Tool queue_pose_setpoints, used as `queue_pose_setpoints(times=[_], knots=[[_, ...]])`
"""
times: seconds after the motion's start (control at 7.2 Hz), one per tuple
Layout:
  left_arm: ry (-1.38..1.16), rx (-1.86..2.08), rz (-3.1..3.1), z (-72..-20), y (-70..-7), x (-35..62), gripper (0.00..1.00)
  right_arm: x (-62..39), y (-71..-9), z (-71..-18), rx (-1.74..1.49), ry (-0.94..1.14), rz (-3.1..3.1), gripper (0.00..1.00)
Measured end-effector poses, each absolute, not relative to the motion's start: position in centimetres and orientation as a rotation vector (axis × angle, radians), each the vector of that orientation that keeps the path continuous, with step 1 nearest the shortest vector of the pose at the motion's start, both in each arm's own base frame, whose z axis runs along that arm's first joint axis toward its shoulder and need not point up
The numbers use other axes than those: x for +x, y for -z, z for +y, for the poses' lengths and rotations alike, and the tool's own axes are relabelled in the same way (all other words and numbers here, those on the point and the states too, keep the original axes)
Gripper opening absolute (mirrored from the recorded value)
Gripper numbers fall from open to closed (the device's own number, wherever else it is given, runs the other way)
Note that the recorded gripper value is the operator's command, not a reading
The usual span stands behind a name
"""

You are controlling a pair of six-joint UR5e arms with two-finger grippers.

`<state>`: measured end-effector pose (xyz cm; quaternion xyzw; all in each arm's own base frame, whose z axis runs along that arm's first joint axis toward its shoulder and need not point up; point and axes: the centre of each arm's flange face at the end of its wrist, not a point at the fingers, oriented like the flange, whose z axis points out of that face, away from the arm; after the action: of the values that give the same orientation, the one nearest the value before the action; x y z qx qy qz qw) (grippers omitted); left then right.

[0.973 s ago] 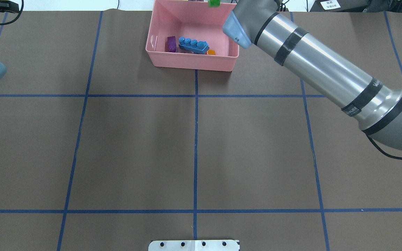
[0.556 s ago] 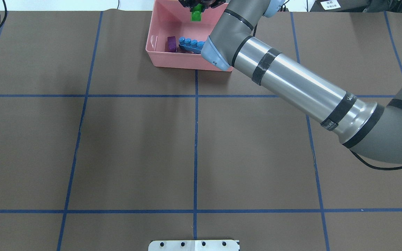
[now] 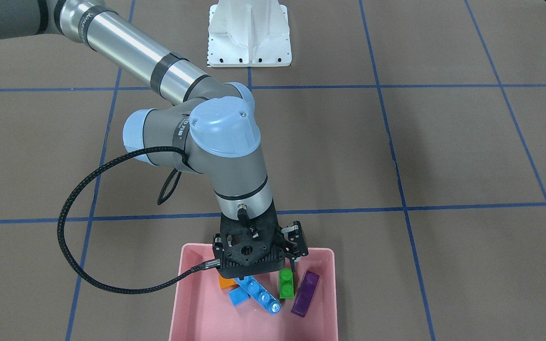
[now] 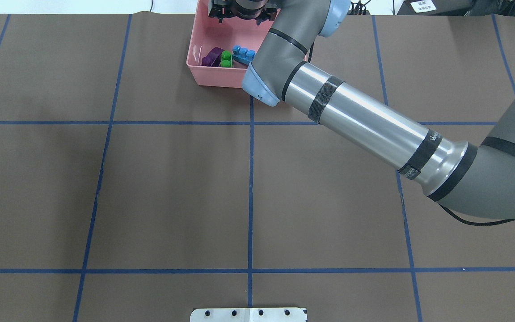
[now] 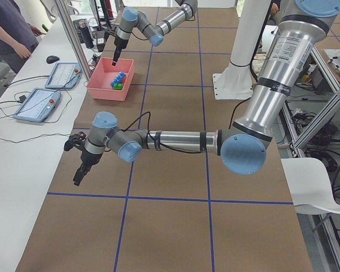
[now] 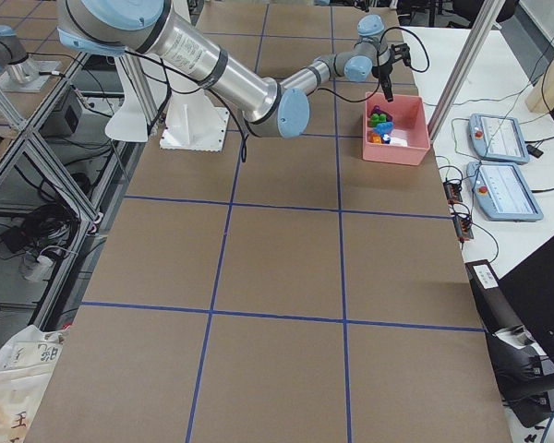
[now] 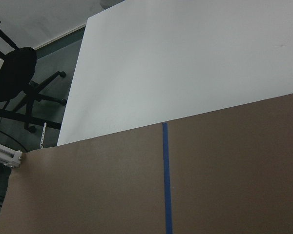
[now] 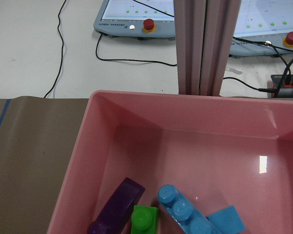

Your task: Put all blocks into box

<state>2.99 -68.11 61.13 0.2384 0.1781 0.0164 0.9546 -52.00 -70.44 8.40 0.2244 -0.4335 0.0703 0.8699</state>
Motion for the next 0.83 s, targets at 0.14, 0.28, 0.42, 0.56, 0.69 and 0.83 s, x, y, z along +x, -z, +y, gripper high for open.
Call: queue_pose_setpoints(times=[0.14, 0.28, 0.42, 0.56, 0.69, 0.83], knots=[[-0.1, 0.444, 0.367, -67.2, -62.6, 0.9, 1.0, -50.5, -7.7, -70.4, 0.452, -0.101, -0.859, 1.0], [-0.159, 0.393, 0.359, -66.4, -64.0, -0.9, 1.0, -47.9, -6.7, -70.5, 0.427, -0.02, -0.805, 1.0], [-0.208, 0.334, 0.363, -65.7, -65.1, -2.5, 1.0, -44.9, -5.9, -70.4, 0.393, 0.048, -0.76, 1.0], [-0.239, 0.27, 0.41, -65.0, -65.8, -3.5, 1.0, -41.3, -6.0, -70.7, 0.336, 0.079, -0.738, 1.0], [-0.244, 0.212, 0.479, -64.4, -65.8, -3.9, 1.0, -36.5, -7.4, -71.7, 0.268, 0.091, -0.744, 1.0], [-0.239, 0.168, 0.523, -64.0, -64.9, -4.0, 1.0, -31.2, -10.1, -72.6, 0.216, 0.11, -0.757, 1.0]])
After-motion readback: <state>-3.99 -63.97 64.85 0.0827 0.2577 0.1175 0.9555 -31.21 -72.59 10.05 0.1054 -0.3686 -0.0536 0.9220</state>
